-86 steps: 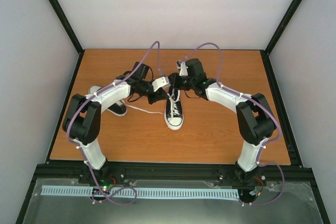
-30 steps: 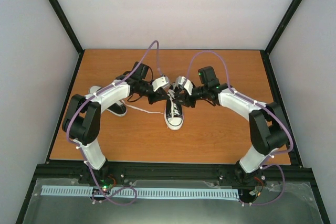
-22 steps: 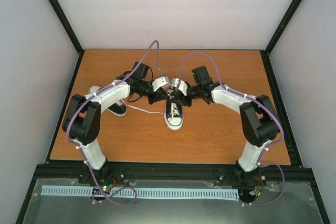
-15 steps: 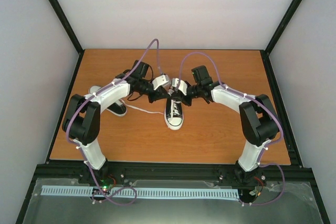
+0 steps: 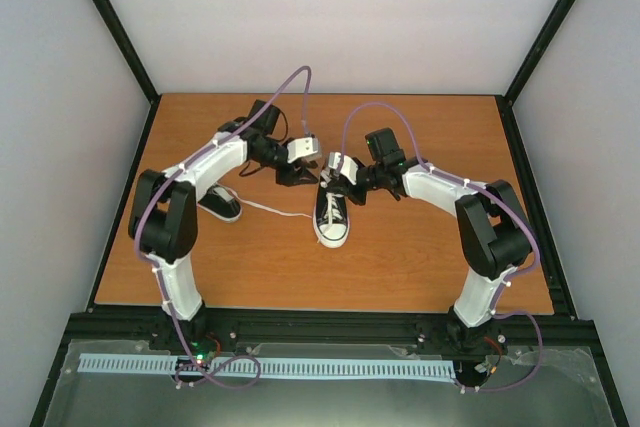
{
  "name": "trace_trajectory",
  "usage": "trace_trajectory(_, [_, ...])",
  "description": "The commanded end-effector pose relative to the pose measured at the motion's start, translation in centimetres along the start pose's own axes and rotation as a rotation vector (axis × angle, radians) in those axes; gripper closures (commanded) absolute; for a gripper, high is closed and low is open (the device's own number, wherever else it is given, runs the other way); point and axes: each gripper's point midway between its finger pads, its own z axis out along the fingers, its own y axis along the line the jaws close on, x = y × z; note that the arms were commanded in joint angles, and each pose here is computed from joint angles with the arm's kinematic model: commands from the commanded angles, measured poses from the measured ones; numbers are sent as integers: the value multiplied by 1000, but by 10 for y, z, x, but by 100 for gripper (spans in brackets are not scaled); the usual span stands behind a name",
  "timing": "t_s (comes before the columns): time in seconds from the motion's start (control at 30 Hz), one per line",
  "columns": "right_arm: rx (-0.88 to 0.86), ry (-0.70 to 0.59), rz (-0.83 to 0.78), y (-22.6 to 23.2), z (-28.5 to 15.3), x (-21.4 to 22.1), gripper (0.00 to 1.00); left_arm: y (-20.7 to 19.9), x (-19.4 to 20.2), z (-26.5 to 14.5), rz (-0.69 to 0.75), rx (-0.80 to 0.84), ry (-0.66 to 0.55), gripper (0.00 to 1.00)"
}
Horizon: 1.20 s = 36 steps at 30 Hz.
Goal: Tie the shoes
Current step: Wrap the shoelace around the shoelace.
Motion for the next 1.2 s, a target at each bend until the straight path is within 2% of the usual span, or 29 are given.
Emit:
trace_trajectory(0.0, [9,-39,-16,0,-4,-12,97,23,7,8,167,13,32,51])
trace_trajectory(0.23, [14,-40,-14,1,-7,-13,97,42,25,36,241,26,110,42])
trace_trajectory(0.57, [4,-46,-6,4,-6,-13,97,57,21,54,207,-21,116,47])
trace_trajectory(0.97, [-6,-53,-8,6,-8,-15,97,73,17,63,243,-50,136,47])
trace_trajectory(1.17, [-6,-48,0,6,-7,-13,97,64,23,68,230,-14,142,68])
